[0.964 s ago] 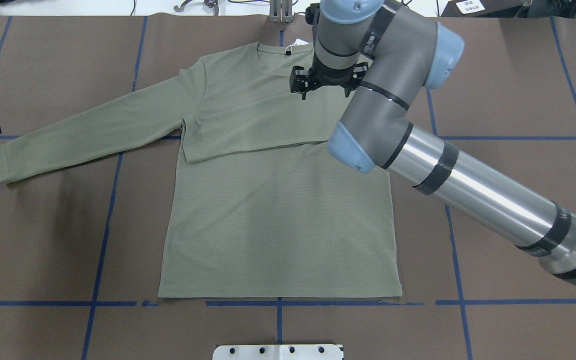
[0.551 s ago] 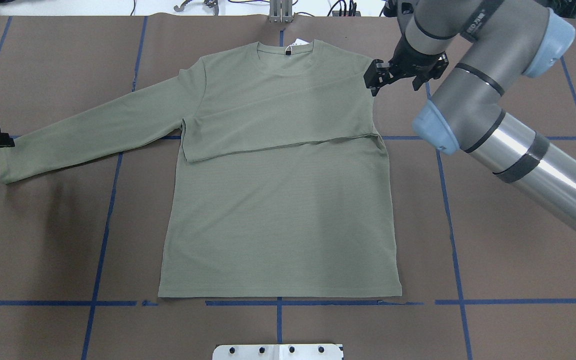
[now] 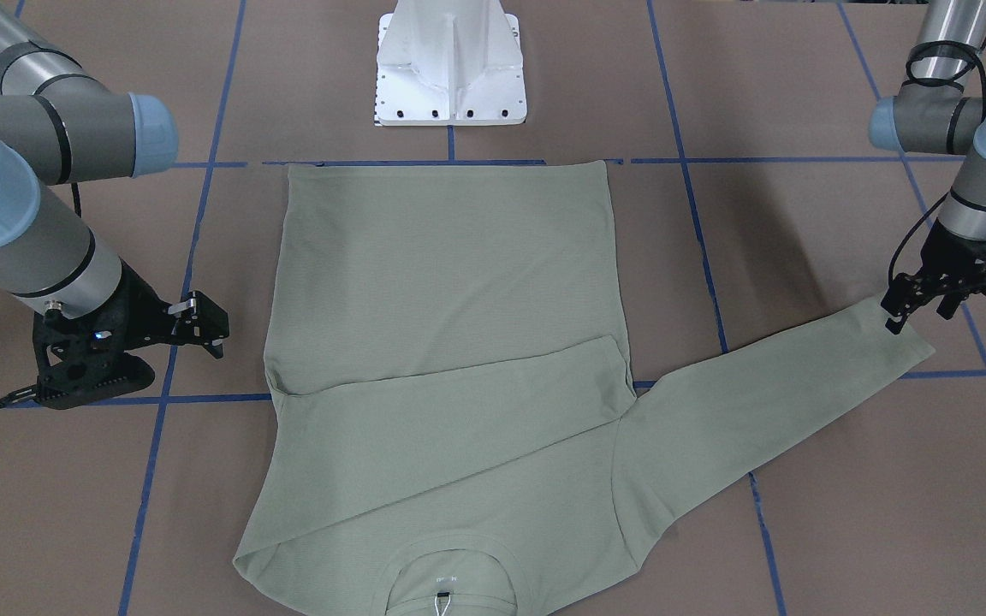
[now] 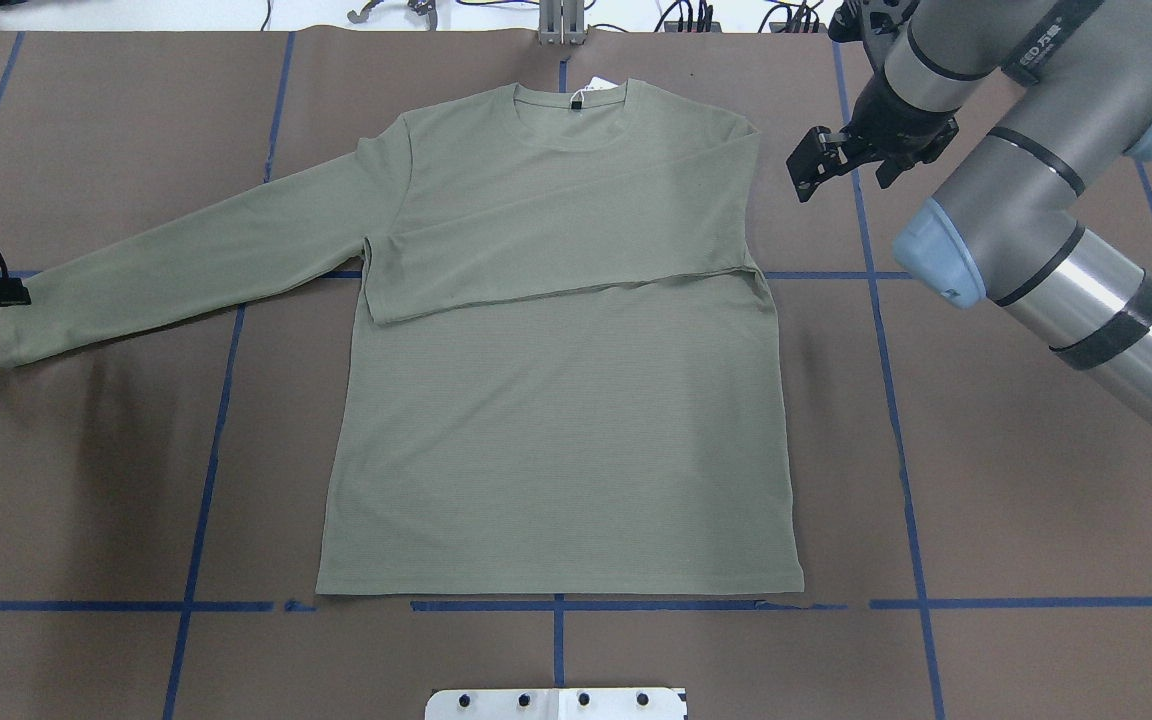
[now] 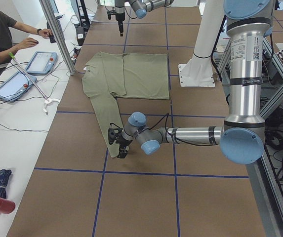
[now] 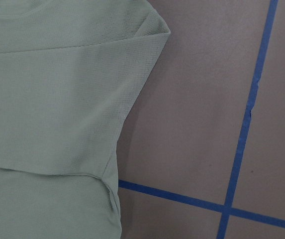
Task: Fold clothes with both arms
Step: 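Release the sleeve on the shirt and raise the right gripper away, then move the left gripper to grasp the cuff of the other sleeve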
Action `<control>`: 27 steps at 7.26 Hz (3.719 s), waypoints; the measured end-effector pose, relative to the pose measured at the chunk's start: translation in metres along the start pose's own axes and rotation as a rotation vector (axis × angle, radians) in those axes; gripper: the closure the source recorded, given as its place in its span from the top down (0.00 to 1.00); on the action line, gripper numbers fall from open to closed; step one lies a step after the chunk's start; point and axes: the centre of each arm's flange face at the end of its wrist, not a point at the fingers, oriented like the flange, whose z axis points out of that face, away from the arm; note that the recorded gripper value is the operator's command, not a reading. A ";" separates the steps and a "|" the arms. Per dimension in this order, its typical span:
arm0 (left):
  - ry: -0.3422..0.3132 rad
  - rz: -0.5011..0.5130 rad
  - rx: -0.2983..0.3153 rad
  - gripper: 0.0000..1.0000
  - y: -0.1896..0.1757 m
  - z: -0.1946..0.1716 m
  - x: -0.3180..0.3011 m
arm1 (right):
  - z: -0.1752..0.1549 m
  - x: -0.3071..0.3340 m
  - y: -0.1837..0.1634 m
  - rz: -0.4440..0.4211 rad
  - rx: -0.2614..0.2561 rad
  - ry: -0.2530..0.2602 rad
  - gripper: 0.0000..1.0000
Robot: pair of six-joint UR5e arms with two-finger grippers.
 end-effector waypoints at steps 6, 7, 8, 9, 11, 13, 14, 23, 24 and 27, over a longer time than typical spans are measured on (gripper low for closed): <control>-0.014 0.011 -0.021 0.99 0.010 0.009 -0.004 | -0.005 -0.002 0.002 -0.006 0.009 -0.006 1.00; -0.015 0.011 -0.021 0.99 0.010 0.010 -0.004 | -0.006 -0.003 0.003 -0.007 0.011 -0.006 1.00; -0.016 0.011 -0.023 0.99 0.011 0.010 -0.005 | -0.007 -0.003 0.003 -0.007 0.012 -0.006 1.00; -0.017 0.010 -0.024 0.93 0.011 0.011 -0.005 | -0.007 -0.004 0.003 -0.007 0.013 -0.007 1.00; -0.017 0.009 -0.025 0.87 0.012 0.011 -0.005 | -0.008 -0.004 0.003 -0.008 0.013 -0.008 1.00; -0.016 0.009 -0.024 0.83 0.012 0.011 -0.004 | -0.008 -0.004 0.003 -0.008 0.012 -0.009 1.00; -0.012 0.008 -0.023 0.79 0.012 0.011 -0.004 | -0.008 -0.004 0.004 -0.008 0.012 -0.009 1.00; 0.000 -0.003 -0.019 0.63 0.012 0.010 -0.002 | -0.013 -0.002 0.009 -0.007 0.014 -0.010 1.00; 0.000 -0.002 -0.020 0.52 0.012 0.010 -0.002 | -0.013 -0.002 0.009 -0.006 0.013 -0.010 1.00; 0.003 -0.008 -0.020 0.25 0.012 0.010 -0.001 | -0.014 -0.001 0.008 -0.006 0.015 -0.010 1.00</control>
